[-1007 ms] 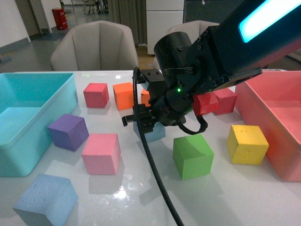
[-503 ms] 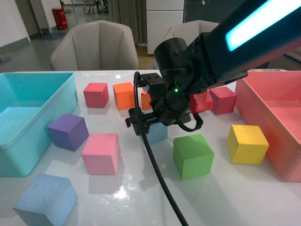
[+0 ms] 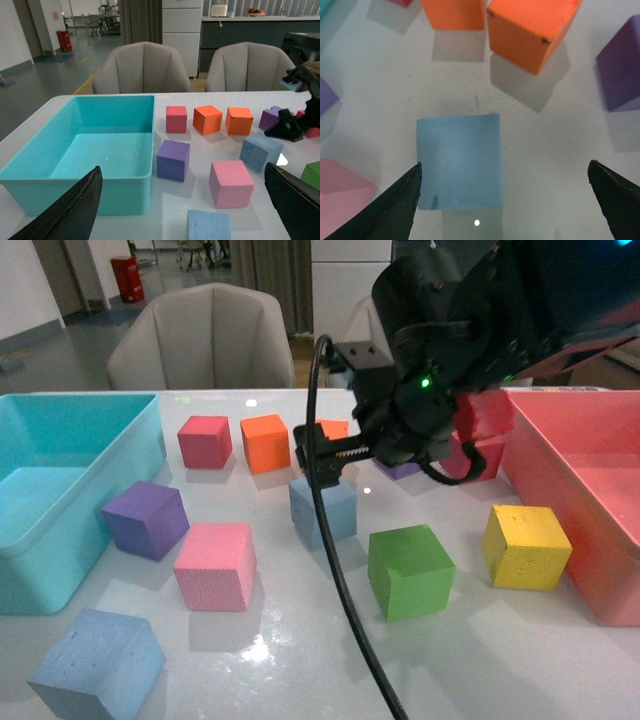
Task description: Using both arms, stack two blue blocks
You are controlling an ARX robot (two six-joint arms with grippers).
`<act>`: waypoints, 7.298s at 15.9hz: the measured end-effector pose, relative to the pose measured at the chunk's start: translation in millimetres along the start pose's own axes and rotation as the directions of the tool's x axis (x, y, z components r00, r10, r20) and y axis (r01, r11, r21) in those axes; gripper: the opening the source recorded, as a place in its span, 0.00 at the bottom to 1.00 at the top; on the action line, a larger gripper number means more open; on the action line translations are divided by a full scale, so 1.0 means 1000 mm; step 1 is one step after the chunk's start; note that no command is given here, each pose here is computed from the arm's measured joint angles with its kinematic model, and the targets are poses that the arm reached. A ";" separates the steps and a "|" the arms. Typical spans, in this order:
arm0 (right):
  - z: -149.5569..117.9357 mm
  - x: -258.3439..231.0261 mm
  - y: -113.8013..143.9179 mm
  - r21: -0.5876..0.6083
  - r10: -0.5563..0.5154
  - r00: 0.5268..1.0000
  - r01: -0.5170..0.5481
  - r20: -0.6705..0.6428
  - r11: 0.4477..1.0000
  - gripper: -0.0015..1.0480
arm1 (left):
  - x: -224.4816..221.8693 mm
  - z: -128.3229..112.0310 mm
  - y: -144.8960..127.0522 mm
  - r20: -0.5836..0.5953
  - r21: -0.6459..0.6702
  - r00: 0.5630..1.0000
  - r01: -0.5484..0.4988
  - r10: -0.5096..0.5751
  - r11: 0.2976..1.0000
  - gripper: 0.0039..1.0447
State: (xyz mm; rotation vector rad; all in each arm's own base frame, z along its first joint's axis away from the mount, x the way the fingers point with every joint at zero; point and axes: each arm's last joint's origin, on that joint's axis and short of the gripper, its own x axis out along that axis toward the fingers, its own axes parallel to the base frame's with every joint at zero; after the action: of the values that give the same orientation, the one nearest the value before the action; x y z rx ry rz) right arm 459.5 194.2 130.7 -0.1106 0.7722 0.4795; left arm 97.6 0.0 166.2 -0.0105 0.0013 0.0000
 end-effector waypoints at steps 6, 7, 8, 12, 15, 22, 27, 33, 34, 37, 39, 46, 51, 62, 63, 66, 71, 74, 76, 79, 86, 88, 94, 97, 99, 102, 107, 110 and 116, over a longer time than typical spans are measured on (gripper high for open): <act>0.002 -0.090 -0.001 0.048 0.025 0.980 -0.035 0.199 0.998 0.94 | 0.000 0.000 0.000 0.000 0.000 1.000 0.000 0.000 1.000 0.94; -0.002 -0.105 0.001 0.048 0.024 0.972 -0.036 0.235 0.998 0.94 | 0.000 0.000 0.000 0.000 0.000 1.000 0.000 0.000 1.000 0.94; -0.006 -0.121 0.003 0.052 0.018 0.963 -0.033 0.269 0.998 0.94 | 0.000 0.000 0.000 0.000 0.000 1.000 0.000 0.000 1.000 0.94; -0.035 -0.187 0.010 0.117 -0.055 0.914 0.008 0.402 0.993 0.94 | 0.000 0.000 0.000 0.000 0.000 1.000 0.000 0.000 1.000 0.94; -0.076 -0.240 0.016 0.181 -0.124 0.861 0.038 0.494 0.983 0.94 | 0.000 0.000 0.000 0.000 0.000 1.000 0.000 0.000 1.000 0.94; -0.217 -0.320 -0.020 0.296 -0.482 0.617 0.384 0.622 0.875 0.20 | 0.000 0.000 0.000 0.000 0.000 1.000 0.000 0.000 1.000 0.94; -0.233 -0.319 -0.014 0.272 -0.455 0.612 0.372 0.647 0.887 0.02 | 0.000 0.000 0.000 0.000 0.000 1.000 0.000 0.000 1.000 0.94; -0.249 -0.315 -0.011 0.271 -0.454 0.608 0.373 0.651 0.887 0.02 | 0.000 0.000 0.000 0.000 0.000 1.000 0.000 0.000 1.000 0.94; -0.249 -0.316 -0.010 0.271 -0.454 0.605 0.373 0.654 0.887 0.02 | 0.000 0.000 0.000 0.000 0.000 1.000 0.000 0.000 1.000 0.94; -0.260 -0.320 -0.005 0.270 -0.456 0.622 0.373 0.637 0.887 0.02 | 0.000 0.000 0.000 0.000 0.000 1.000 -0.001 0.001 1.000 0.94; -0.260 -0.320 -0.005 0.271 -0.456 0.617 0.374 0.642 0.887 0.02 | 0.000 0.000 0.000 0.000 0.000 1.000 -0.001 0.001 1.000 0.94; -0.259 -0.321 -0.005 0.270 -0.455 0.612 0.374 0.647 0.887 0.46 | 0.000 0.000 0.000 0.000 0.000 1.000 0.000 0.000 1.000 0.94; -0.259 -0.321 -0.005 0.270 -0.455 0.611 0.374 0.648 0.887 0.93 | 0.000 0.000 0.000 0.000 0.000 1.000 0.000 0.000 1.000 0.94; -0.259 -0.321 -0.005 0.270 -0.454 0.611 0.373 0.648 0.888 0.94 | 0.082 0.000 -0.020 -0.379 -0.033 0.919 0.104 -0.109 0.994 0.94; -0.259 -0.321 -0.005 0.270 -0.455 0.611 0.374 0.648 0.887 0.94 | 0.100 -0.008 -0.023 -0.414 -0.032 0.903 0.108 -0.112 0.994 0.94; -0.259 -0.321 -0.005 0.270 -0.455 0.611 0.374 0.648 0.887 0.94 | 0.127 -0.049 -0.027 -0.573 -0.038 0.812 0.105 -0.108 0.994 0.94; -0.259 -0.321 -0.005 0.270 -0.455 0.611 0.374 0.648 0.887 0.94 | 0.141 -0.077 -0.025 -0.662 -0.034 0.745 0.080 -0.082 0.996 0.94; -0.259 -0.321 -0.005 0.270 -0.455 0.611 0.374 0.648 0.887 0.94 | 0.142 -0.078 -0.026 -0.671 -0.056 0.735 0.085 -0.100 0.995 0.94; -0.259 -0.321 -0.005 0.270 -0.455 0.611 0.374 0.648 0.887 0.94 | 0.142 -0.079 -0.027 -0.675 -0.058 0.730 0.090 -0.105 0.994 0.94; -0.259 -0.321 -0.005 0.270 -0.455 0.611 0.374 0.648 0.887 0.94 | 0.142 -0.088 -0.029 -0.692 -0.057 0.713 0.100 -0.111 0.993 0.94; -0.259 -0.321 -0.005 0.270 -0.455 0.611 0.374 0.648 0.887 0.94 | 0.140 -0.100 -0.033 -0.718 -0.027 0.689 0.116 -0.100 0.993 0.81; -0.259 -0.321 -0.005 0.270 -0.455 0.611 0.374 0.648 0.887 0.94 | 0.138 -0.086 -0.034 -0.700 -0.020 0.708 0.117 -0.098 0.993 0.58; -0.259 -0.321 -0.005 0.270 -0.455 0.611 0.374 0.648 0.887 0.94 | 0.160 -0.018 -0.080 -0.602 0.008 0.781 0.217 -0.168 0.976 0.37; -0.259 -0.321 -0.005 0.270 -0.455 0.611 0.374 0.648 0.887 0.94 | 0.213 0.006 -0.158 -0.603 0.057 0.773 0.289 -0.198 0.956 0.37; -0.259 -0.321 -0.005 0.270 -0.455 0.611 0.374 0.648 0.887 0.94 | 0.232 0.012 -0.184 -0.605 0.072 0.769 0.311 -0.206 0.948 0.37; -0.259 -0.321 -0.005 0.270 -0.455 0.611 0.374 0.648 0.887 0.94 | 0.264 0.014 -0.214 -0.617 0.094 0.763 0.317 -0.195 0.944 0.37; -0.259 -0.321 -0.005 0.270 -0.455 0.611 0.374 0.648 0.887 0.94 | 0.316 -0.006 -0.227 -0.673 0.134 0.730 0.277 -0.118 0.951 0.35; -0.259 -0.321 -0.005 0.270 -0.455 0.611 0.374 0.648 0.887 0.94 | 0.325 -0.010 -0.215 -0.682 0.137 0.726 0.250 -0.092 0.959 0.34; -0.259 -0.321 -0.005 0.270 -0.455 0.611 0.374 0.648 0.887 0.94 | 0.329 -0.017 -0.216 -0.702 0.135 0.707 0.258 -0.092 0.957 0.36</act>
State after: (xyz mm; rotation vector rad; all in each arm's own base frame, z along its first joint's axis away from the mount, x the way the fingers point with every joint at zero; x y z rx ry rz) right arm 97.2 0.0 167.2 0.0025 -0.0051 0.0000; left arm 426.8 -216.3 151.0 0.2206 0.7632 -0.2002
